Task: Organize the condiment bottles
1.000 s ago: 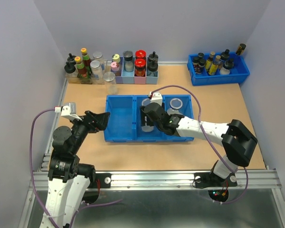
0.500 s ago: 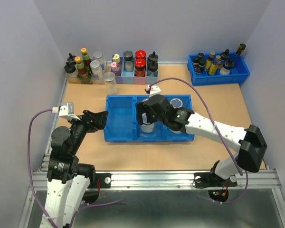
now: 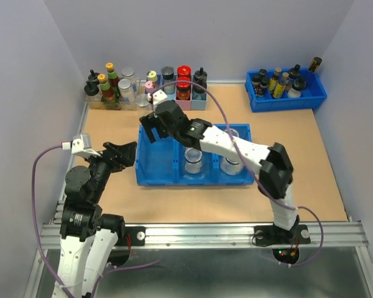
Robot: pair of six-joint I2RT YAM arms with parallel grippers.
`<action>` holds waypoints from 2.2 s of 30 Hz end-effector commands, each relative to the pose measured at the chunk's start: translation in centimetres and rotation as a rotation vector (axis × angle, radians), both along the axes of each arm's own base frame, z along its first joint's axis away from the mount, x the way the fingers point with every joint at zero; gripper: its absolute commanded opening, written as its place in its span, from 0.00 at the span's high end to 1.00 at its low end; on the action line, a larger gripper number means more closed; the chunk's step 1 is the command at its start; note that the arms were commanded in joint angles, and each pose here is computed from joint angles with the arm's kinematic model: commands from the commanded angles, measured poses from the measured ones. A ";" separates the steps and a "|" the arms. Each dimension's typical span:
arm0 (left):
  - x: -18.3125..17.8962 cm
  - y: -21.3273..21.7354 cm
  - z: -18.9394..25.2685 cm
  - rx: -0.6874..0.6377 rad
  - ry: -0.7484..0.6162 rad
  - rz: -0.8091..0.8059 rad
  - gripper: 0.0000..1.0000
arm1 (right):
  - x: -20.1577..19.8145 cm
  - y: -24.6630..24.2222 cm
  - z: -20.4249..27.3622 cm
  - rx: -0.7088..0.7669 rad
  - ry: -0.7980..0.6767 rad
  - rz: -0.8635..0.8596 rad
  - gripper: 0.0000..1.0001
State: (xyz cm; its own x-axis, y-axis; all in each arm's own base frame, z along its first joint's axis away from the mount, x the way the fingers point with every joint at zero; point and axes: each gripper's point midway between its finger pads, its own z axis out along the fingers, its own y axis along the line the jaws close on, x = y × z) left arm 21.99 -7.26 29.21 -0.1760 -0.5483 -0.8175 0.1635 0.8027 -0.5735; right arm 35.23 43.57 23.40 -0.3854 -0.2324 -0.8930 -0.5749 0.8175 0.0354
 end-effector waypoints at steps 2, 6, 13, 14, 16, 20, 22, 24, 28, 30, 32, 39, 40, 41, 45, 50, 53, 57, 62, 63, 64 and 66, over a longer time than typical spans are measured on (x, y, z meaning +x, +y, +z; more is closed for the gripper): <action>-0.6 0.6 3.0 -0.055 -0.073 0.041 0.01 | 5.5 4.0 2.3 0.003 -0.198 -0.009 0.00; -1.0 0.7 2.8 -0.069 -0.071 0.043 0.01 | 9.7 5.2 1.2 0.042 -0.214 -0.060 0.00; -1.6 0.9 2.5 -0.069 -0.068 0.049 0.01 | 14.7 5.9 -0.6 0.153 -0.170 -0.051 0.00; -1.7 0.9 2.4 -0.068 -0.070 0.047 0.01 | 15.1 5.9 -0.6 0.167 -0.169 -0.048 0.00; -1.8 1.0 2.4 -0.071 -0.076 0.052 0.01 | 15.7 6.2 -1.6 0.193 -0.150 -0.018 0.00; -1.8 0.9 2.1 -0.075 -0.072 0.052 0.01 | 15.3 7.7 -2.0 0.241 -0.140 0.077 0.00; -1.8 0.9 2.0 -0.078 -0.072 0.047 0.01 | 14.9 8.3 -1.9 0.265 -0.132 0.119 0.00; -1.6 0.8 1.8 -0.079 -0.071 0.047 0.01 | 14.2 8.6 -2.4 0.271 -0.109 0.142 0.00; -1.2 0.4 2.0 -0.045 -0.086 0.023 0.01 | 13.2 7.3 -2.3 0.250 -0.096 0.129 0.00; 0.1 0.3 2.5 0.016 -0.084 0.011 0.01 | 12.7 5.1 1.2 0.260 -0.141 0.064 0.00; 1.7 0.5 2.6 0.063 -0.054 0.026 0.01 | 12.1 2.5 0.6 0.218 -0.135 -0.008 0.00; 10.7 0.7 4.3 0.226 0.028 0.071 0.01 | 7.5 -9.2 5.6 0.197 -0.181 -0.248 0.00; 11.6 0.8 4.4 0.244 0.027 0.081 0.01 | 7.0 -10.7 6.3 0.207 -0.187 -0.283 0.00; 12.6 0.9 4.5 0.276 0.025 0.085 0.01 | 5.4 -12.5 9.7 0.258 -0.228 -0.296 0.00; 17.1 0.9 4.5 0.375 0.054 0.091 0.01 | 1.4 -16.7 11.6 0.270 -0.212 -0.314 0.00; 21.3 0.3 1.9 0.472 0.112 0.054 0.01 | -2.3 -19.9 10.9 0.233 -0.164 -0.306 0.00; 23.4 -0.5 0.2 0.522 0.150 0.037 0.01 | -3.6 -20.9 10.3 0.242 -0.148 -0.309 0.00; 25.9 -1.3 -2.1 0.549 0.194 0.033 0.01 | -4.5 -21.2 9.5 0.248 -0.122 -0.297 0.00; 28.6 -1.0 -5.1 0.608 0.258 0.078 0.01 | -5.1 -21.9 8.8 0.233 -0.106 -0.308 0.00; 29.1 -0.9 -4.8 0.611 0.252 0.086 0.01 | -5.2 -22.1 8.6 0.231 -0.103 -0.310 0.00; 29.6 -0.9 -5.5 0.620 0.268 0.090 0.01 | -5.3 -22.3 8.6 0.224 -0.103 -0.317 0.00; 30.2 -0.9 -5.5 0.625 0.267 0.097 0.01 | -5.5 -22.6 8.6 0.218 -0.106 -0.318 0.00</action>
State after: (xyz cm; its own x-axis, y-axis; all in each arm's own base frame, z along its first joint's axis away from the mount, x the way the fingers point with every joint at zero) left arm 50.27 -8.91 19.16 -0.4997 -0.0203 -0.8660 0.0265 0.9989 -0.0388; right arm 30.46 21.86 30.67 -0.3387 0.0527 -0.9394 -0.3127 0.9354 0.1652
